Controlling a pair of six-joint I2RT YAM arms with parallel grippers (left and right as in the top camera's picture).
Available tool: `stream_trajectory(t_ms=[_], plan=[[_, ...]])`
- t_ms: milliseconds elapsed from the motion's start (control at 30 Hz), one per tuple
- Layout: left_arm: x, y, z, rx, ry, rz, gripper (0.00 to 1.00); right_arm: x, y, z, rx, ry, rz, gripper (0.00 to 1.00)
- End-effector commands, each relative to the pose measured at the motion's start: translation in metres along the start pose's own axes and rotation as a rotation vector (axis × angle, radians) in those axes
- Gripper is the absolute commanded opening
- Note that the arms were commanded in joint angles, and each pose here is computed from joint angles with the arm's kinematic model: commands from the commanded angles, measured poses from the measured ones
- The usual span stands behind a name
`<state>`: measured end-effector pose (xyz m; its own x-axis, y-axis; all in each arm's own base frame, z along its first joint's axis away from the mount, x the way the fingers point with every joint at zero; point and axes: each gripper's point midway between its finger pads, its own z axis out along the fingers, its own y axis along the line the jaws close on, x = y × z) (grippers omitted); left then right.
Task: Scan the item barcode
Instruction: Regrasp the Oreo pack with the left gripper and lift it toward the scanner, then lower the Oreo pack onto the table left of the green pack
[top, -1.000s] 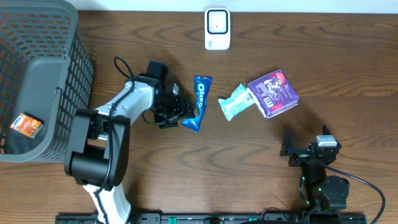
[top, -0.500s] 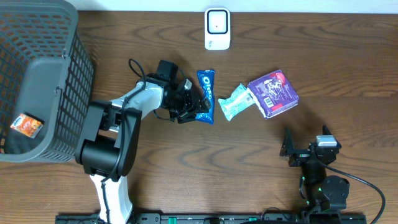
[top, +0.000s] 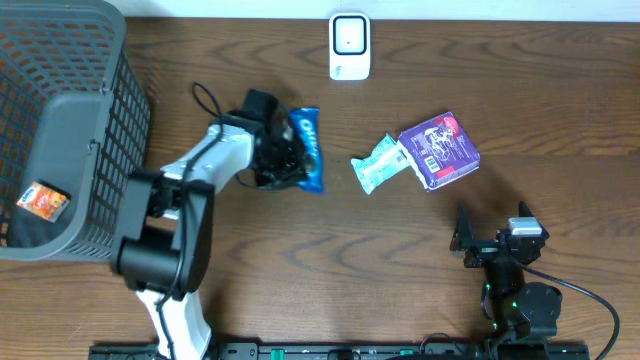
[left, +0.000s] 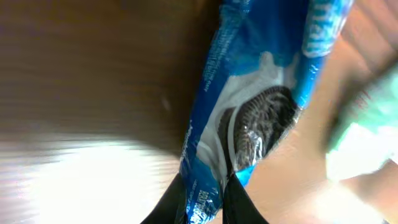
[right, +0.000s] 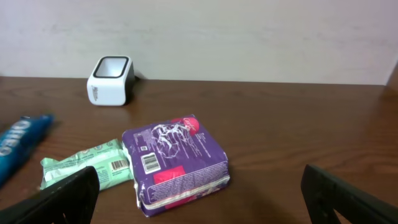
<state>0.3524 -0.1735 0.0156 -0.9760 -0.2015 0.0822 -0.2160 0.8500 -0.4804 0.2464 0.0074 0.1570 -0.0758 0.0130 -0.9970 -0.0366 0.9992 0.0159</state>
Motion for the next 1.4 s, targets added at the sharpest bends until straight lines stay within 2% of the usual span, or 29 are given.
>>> stream_trajectory(t_ms=[0, 100, 267, 567, 667, 933, 1000, 1067, 1100, 1133, 1267, 1367], plan=[[-0.052, 0.028, -0.078, -0.313, -0.333, 0.135, 0.08, 0.001, 0.002, 0.0, -0.007, 0.001, -0.008, 0.99], [-0.057, 0.021, -0.113, -0.398, -0.433, 0.262, 0.07, 0.001, 0.002, 0.0, -0.007, 0.001, -0.008, 0.99], [-0.057, 0.042, -0.136, -0.673, -0.505, 0.308, 0.07, 0.001, 0.002, 0.0, -0.007, 0.001, -0.008, 0.99], [-0.057, 0.062, -0.13, -1.161, -0.599, 0.37, 0.07, 0.001, 0.002, 0.0, -0.007, 0.001, -0.008, 0.99], [-0.054, 0.061, -0.112, -1.229, -0.594, 0.407, 0.07, 0.001, 0.002, 0.0, -0.007, 0.001, -0.008, 0.99], [-0.021, 0.025, -0.057, -1.174, -0.582, 0.513, 0.08, 0.001, 0.002, 0.0, -0.007, 0.001, -0.008, 0.99], [-0.006, 0.01, -0.042, -1.12, -0.554, 0.564, 0.16, 0.001, 0.002, 0.0, -0.007, 0.001, -0.008, 0.99], [0.007, -0.001, -0.029, -1.07, -0.523, 0.601, 0.17, 0.001, 0.002, 0.0, -0.007, 0.001, -0.008, 0.99], [0.014, -0.006, -0.022, -1.046, -0.504, 0.617, 0.23, 0.001, 0.002, 0.0, -0.007, 0.001, -0.008, 0.99], [0.02, -0.01, -0.017, -1.018, -0.481, 0.628, 0.23, 0.001, 0.002, 0.0, -0.007, 0.001, -0.008, 0.99], [0.024, -0.013, -0.017, -0.951, -0.432, 0.596, 0.23, 0.001, 0.002, 0.0, -0.007, 0.001, -0.008, 0.99], [0.019, -0.018, -0.037, -0.921, -0.44, 0.557, 0.23, 0.001, 0.002, 0.0, -0.007, 0.001, -0.008, 0.99]])
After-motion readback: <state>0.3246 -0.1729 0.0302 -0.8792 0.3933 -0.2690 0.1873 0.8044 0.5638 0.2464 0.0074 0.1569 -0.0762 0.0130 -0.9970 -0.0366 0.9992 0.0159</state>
